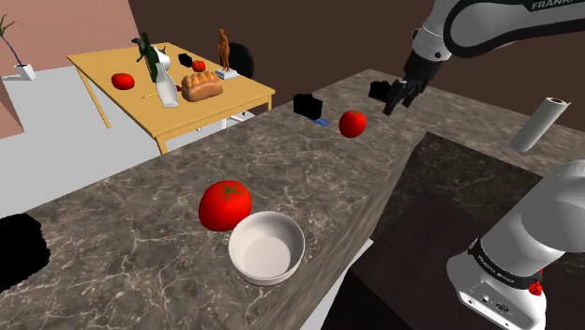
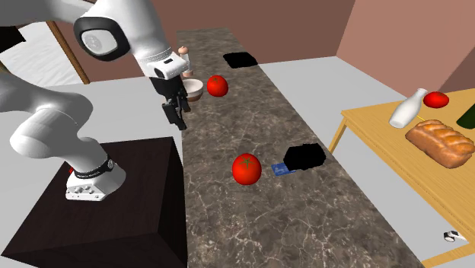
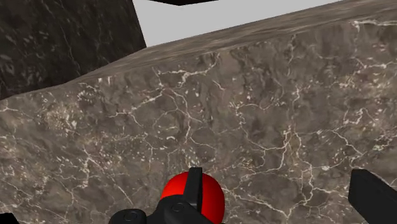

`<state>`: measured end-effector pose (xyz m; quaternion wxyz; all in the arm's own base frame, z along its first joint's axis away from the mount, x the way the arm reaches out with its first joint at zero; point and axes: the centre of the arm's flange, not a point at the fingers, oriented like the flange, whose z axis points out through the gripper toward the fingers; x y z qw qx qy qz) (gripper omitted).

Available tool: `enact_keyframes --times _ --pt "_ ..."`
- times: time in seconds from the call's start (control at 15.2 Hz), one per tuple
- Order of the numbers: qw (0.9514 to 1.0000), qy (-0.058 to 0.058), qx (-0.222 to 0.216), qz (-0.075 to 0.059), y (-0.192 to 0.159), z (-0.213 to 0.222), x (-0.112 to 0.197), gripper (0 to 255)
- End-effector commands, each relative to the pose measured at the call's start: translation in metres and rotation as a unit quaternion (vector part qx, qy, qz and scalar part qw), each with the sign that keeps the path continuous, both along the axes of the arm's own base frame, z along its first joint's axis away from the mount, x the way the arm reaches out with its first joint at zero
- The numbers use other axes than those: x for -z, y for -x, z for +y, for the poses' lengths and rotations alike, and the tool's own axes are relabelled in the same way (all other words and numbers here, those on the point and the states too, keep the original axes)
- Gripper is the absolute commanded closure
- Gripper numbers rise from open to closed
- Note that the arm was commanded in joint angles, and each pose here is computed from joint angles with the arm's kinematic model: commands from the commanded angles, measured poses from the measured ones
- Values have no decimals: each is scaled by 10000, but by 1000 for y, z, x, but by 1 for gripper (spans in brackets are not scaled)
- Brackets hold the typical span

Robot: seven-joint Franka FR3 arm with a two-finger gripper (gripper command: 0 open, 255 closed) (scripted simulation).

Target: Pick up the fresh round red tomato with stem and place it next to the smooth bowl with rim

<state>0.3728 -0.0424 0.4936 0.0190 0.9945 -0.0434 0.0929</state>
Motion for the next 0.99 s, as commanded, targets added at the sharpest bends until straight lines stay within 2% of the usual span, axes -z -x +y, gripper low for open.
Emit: enact_keyframes --times 0.0,0.33,0.73,0.79,0.92 --pt "9995 -18 194 -255 -12 -11 15 0" --pt "9946 -70 659 -804 -48 -38 49 0" --pt "9818 -133 1213 -1457 -92 -74 85 0" --pt "9801 -139 1268 -1521 -96 -78 88 0" --pt "9801 -139 1268 -1521 -101 -79 98 0"
